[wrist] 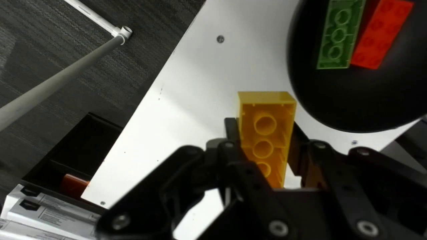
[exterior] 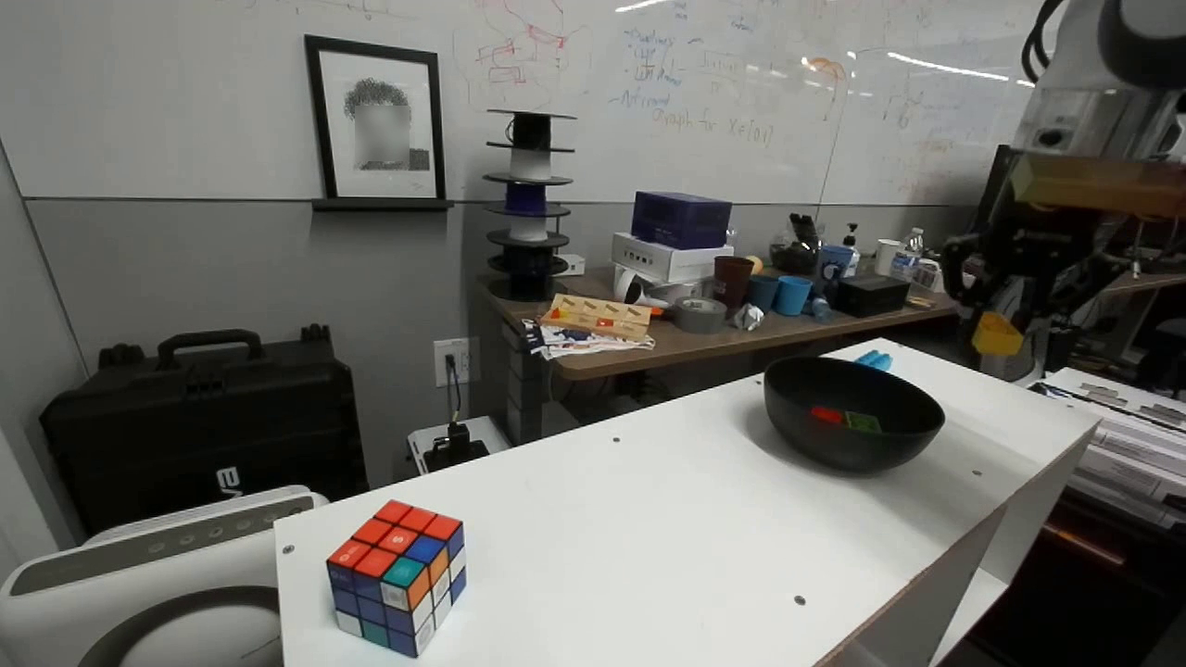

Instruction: Pick up the orange, blue, green and yellow objects from the table and put them in the bowl

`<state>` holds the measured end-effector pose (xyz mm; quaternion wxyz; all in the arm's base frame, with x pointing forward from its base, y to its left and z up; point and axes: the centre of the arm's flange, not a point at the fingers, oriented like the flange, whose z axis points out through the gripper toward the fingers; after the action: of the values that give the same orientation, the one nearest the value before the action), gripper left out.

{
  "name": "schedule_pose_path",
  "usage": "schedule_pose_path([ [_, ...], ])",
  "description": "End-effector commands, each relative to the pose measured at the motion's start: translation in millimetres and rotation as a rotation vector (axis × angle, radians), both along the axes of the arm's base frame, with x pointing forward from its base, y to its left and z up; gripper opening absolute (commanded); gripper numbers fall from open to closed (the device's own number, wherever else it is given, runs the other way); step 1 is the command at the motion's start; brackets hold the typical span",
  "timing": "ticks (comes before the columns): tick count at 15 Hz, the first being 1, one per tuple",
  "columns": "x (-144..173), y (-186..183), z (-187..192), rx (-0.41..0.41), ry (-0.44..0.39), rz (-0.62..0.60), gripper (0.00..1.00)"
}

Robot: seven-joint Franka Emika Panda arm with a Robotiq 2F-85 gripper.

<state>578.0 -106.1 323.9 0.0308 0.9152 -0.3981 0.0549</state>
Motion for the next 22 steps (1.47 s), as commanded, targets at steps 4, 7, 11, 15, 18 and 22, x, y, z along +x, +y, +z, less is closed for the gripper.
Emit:
schedule_pose_path([
  [4, 2.1, 100.9, 64.8, 0.048, -0.117, 0.139, 0.11],
  [7, 6.5, 118.1, 40.1, 0.083, -0.093, 0.175, 0.11],
  [11, 35.3, 115.7, 0.2, 0.053, -0.035, 0.163, 0.11],
  [15, 59.5, 109.7, -23.9, 0.056, -0.001, 0.147, 0.19],
  [18, 71.3, 137.4, -15.7, 0.083, -0.007, 0.212, 0.66],
  [22, 46.5, 190.7, 21.1, 0.052, -0.016, 0.285, 1.00],
])
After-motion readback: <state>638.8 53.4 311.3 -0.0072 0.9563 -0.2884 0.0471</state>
